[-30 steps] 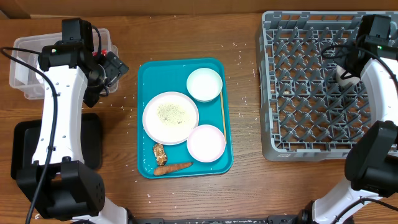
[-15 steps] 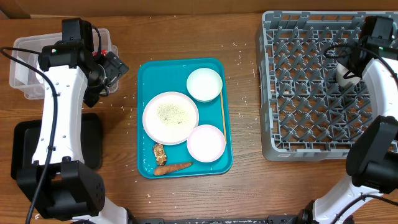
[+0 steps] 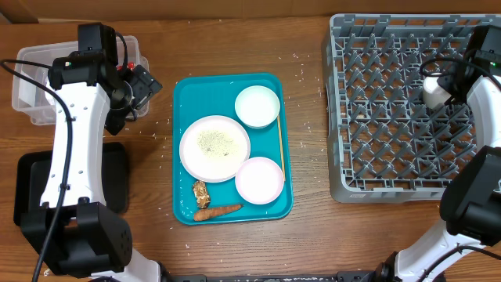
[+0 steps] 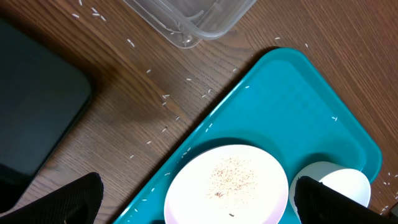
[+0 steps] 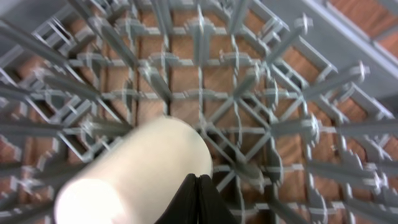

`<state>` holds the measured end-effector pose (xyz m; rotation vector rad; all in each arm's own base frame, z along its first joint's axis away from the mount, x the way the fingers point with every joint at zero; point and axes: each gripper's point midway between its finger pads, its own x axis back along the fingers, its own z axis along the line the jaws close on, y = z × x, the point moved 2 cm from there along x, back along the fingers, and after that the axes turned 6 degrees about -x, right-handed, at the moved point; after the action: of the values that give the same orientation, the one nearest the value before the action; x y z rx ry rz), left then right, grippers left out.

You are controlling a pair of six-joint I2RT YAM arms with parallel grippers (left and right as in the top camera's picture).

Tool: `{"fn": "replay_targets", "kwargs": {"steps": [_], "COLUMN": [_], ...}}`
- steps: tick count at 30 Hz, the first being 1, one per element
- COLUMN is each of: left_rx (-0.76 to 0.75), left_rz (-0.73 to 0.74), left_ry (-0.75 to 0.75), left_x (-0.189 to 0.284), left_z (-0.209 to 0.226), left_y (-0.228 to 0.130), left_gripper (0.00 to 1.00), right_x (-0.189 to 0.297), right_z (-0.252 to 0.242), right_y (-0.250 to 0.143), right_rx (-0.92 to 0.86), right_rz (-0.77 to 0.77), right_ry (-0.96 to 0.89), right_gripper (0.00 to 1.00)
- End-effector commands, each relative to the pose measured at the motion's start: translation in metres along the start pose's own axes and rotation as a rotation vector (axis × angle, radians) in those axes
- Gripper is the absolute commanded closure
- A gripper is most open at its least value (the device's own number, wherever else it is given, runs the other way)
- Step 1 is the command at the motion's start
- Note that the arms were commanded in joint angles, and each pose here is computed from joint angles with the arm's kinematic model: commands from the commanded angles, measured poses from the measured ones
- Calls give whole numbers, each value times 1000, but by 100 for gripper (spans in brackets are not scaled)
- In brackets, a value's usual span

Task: Sort waste into correct bins and load items into the dishwasher
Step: 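Move the right gripper back to the small white bowl on the tray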

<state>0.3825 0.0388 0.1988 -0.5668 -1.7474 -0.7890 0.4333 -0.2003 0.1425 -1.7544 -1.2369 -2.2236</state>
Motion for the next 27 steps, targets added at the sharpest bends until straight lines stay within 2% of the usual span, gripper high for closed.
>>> {"fn": "replay_targets", "kwargs": {"steps": [1, 5, 9, 10, 11, 14, 15, 21, 23, 27], "left_rx": [-1, -1, -1, -1, -1, -1, -1, -1, -1, -1], "left_rz": [-13, -13, -13, -13, -13, -13, -13, -13, -13, -13], "left_ry": [-4, -4, -4, -4, -4, -4, -4, -4, -4, -4], "left_x": [6, 6, 6, 6, 6, 6, 6, 6, 6, 6], "left_z": [-1, -1, -1, -1, -1, -1, -1, -1, -1, -1], "left_y": [-2, -2, -2, -2, -2, -2, -2, -2, -2, -2], "left_gripper": [0, 0, 0, 0, 0, 0, 0, 0, 0, 0], "right_x": [24, 68, 150, 169, 184, 217, 222, 235, 230, 210], "right_z": [7, 36, 100, 115, 127, 166, 177, 234, 255, 283], "right_y": [15, 14, -13, -25, -35, -75, -90, -174, -204, -261], "right_rx": [-19, 5, 160, 209, 249, 373, 407, 585, 641, 726], "right_rz": [-41, -42, 10, 26, 39, 81, 95, 154, 158, 177], "right_ry": [40, 223, 613, 701, 766, 896, 909, 954, 948, 910], "right_gripper": [96, 96, 95, 90, 78, 34, 31, 26, 21, 21]}}
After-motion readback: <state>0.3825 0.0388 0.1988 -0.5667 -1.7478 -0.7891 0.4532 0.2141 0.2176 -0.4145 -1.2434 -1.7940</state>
